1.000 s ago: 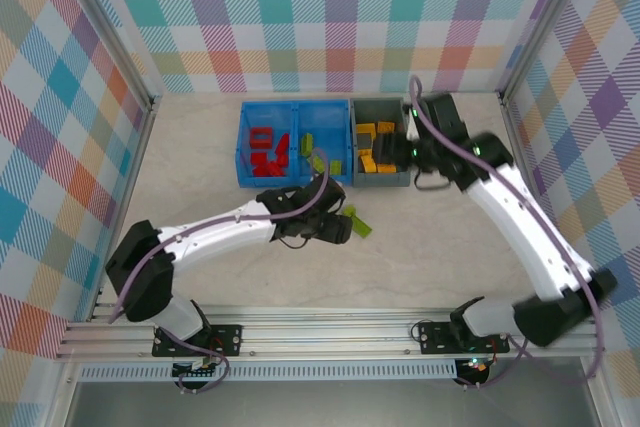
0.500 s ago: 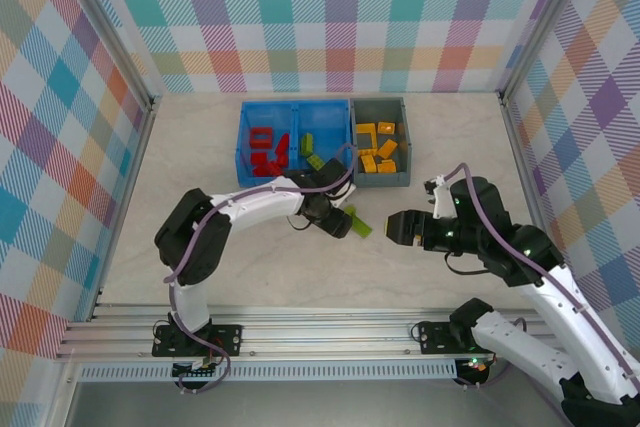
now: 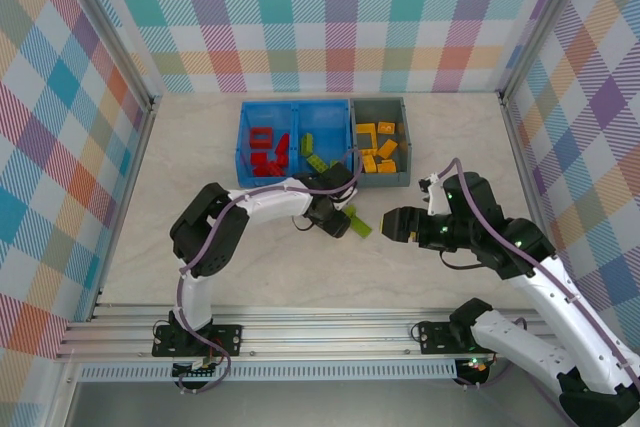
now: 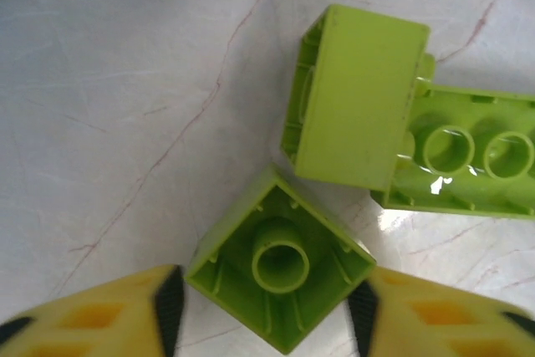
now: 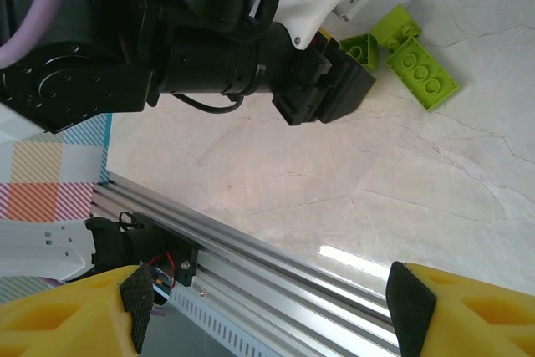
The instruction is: Sort the legos into containers by color
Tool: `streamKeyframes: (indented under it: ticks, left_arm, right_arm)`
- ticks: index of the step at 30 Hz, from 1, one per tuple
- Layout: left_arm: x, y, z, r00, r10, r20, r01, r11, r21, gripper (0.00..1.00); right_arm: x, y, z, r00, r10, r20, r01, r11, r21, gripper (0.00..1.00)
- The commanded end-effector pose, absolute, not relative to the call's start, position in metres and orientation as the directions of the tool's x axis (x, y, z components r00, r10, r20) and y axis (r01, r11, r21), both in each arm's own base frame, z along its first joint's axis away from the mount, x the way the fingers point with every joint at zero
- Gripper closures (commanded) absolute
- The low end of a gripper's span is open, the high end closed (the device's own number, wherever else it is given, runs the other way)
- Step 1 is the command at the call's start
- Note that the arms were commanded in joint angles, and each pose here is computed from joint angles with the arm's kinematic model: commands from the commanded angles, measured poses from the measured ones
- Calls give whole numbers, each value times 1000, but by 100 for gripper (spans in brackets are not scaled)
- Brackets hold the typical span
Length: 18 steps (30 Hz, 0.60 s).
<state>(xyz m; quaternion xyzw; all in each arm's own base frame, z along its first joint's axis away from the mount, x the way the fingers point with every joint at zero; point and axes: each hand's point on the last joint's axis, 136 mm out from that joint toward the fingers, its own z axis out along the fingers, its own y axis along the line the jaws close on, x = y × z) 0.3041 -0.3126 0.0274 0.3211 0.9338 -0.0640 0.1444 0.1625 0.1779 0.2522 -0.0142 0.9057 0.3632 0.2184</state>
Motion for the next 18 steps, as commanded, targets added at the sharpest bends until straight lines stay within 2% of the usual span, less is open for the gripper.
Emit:
streamKeyframes:
  ticks: [1,7,10,13,18]
  left_arm:
    - [320,-317,38,-751,556,-357,599,800,-14,36]
    - [322,-320,29,-752,564,-341,605,796,-16,37]
    - [325,-321,26,-752,566,-339,604,797,-9,42]
    - [325,-324,25,-751,566,-340,606,795,-15,53]
    - [325,-318,31,-753,553,-356,592,806,0,58]
  right_arm:
    - [161,182,262,-898,136,-419,-206,712,672,25]
    - [162,182,261,-899,134,-418,-204,714,669,25]
    - [162,182,260,-899,135,-416,-202,715,669,25]
    - [162,181,259,-901,137,-412,-197,717,669,25]
    - [162,184,258,-902,128,-411,-205,711,672,25]
